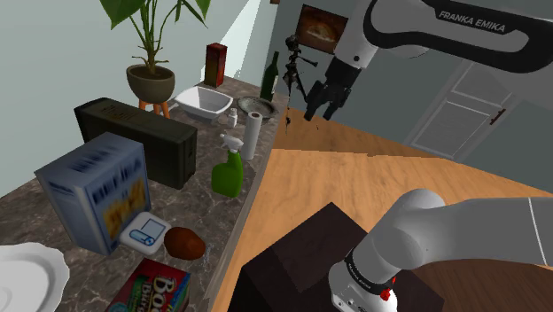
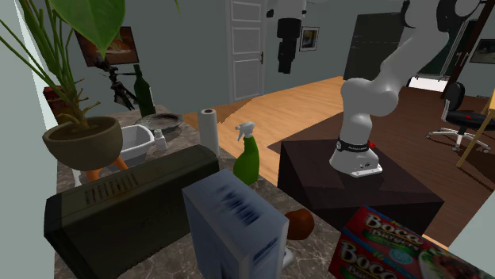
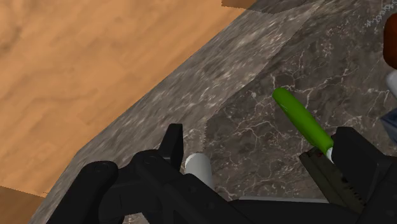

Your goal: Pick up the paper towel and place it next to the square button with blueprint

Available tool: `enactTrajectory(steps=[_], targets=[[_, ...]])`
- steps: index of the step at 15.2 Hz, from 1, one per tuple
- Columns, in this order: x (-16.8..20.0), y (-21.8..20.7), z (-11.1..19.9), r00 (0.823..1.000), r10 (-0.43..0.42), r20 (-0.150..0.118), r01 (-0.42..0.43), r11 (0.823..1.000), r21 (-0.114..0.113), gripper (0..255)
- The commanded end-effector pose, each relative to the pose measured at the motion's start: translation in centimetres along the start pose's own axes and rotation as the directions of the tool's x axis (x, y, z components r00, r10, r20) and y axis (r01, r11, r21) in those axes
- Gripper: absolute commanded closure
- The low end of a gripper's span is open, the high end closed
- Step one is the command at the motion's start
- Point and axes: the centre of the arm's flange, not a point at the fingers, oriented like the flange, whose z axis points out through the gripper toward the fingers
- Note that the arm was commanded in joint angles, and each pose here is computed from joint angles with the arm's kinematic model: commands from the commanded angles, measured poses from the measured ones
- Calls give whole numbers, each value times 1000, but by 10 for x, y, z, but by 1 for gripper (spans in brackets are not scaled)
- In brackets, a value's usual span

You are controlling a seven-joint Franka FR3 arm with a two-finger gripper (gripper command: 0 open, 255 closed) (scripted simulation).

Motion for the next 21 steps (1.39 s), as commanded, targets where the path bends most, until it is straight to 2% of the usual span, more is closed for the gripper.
enactTrajectory(steps=[1,21], targets=[[0,0,0,1000,0,0,0,1000,0,0],[224,41,123,999,-19,-37,20,1000,6,0]])
